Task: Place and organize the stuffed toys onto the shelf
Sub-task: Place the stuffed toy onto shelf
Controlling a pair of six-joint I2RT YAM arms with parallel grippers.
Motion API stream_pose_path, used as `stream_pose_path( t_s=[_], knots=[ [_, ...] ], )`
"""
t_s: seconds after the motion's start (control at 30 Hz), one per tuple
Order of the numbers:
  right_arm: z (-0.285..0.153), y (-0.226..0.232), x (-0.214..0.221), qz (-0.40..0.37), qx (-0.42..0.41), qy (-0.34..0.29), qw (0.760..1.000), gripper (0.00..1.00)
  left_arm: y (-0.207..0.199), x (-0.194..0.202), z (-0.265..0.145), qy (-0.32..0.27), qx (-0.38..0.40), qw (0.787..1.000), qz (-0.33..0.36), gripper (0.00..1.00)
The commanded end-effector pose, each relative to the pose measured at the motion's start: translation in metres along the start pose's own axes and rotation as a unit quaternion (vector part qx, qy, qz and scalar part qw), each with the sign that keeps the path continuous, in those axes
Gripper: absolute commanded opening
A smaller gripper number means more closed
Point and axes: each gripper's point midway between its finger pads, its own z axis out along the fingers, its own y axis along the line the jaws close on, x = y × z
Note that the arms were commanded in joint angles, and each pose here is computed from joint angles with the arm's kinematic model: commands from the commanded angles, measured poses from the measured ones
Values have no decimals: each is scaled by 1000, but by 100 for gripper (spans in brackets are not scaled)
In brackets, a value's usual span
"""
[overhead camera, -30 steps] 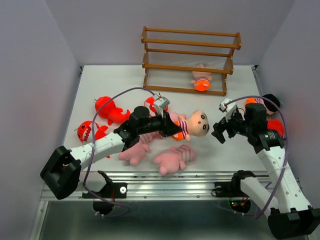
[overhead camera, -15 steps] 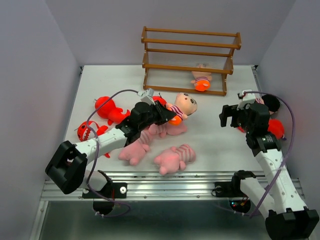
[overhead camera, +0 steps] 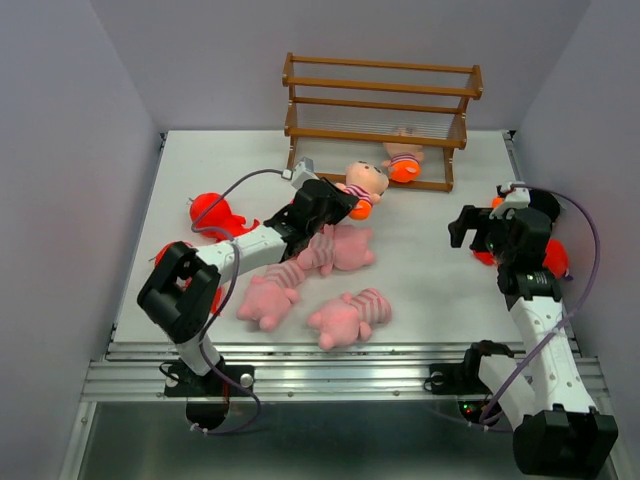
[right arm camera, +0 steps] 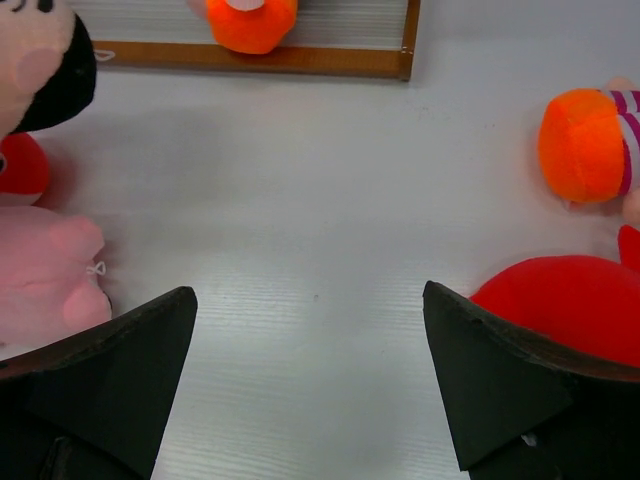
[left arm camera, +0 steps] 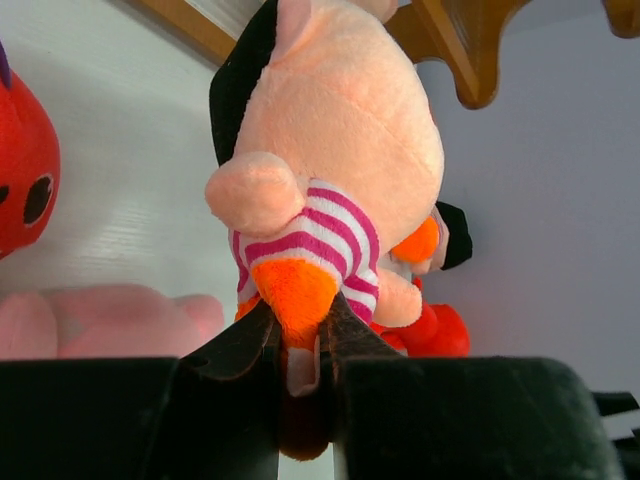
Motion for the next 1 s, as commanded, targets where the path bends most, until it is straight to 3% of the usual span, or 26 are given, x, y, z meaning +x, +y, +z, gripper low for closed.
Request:
stream_pose_path(
  t_s=[0.0,0.57,0.97],
  knots=[
    [-8,12,-28,-6,-27,-59,998,100,-21,-22,22,-40,7,999,-19,0],
    [-16,5,-35,-13,-10,-78,997,100,2,-32,113,-65,-19,998,-18,0],
    [-14,1,-33,-12,-6,-73,997,100,7,-59,130,-111,-12,993,-32,0]
  ],
)
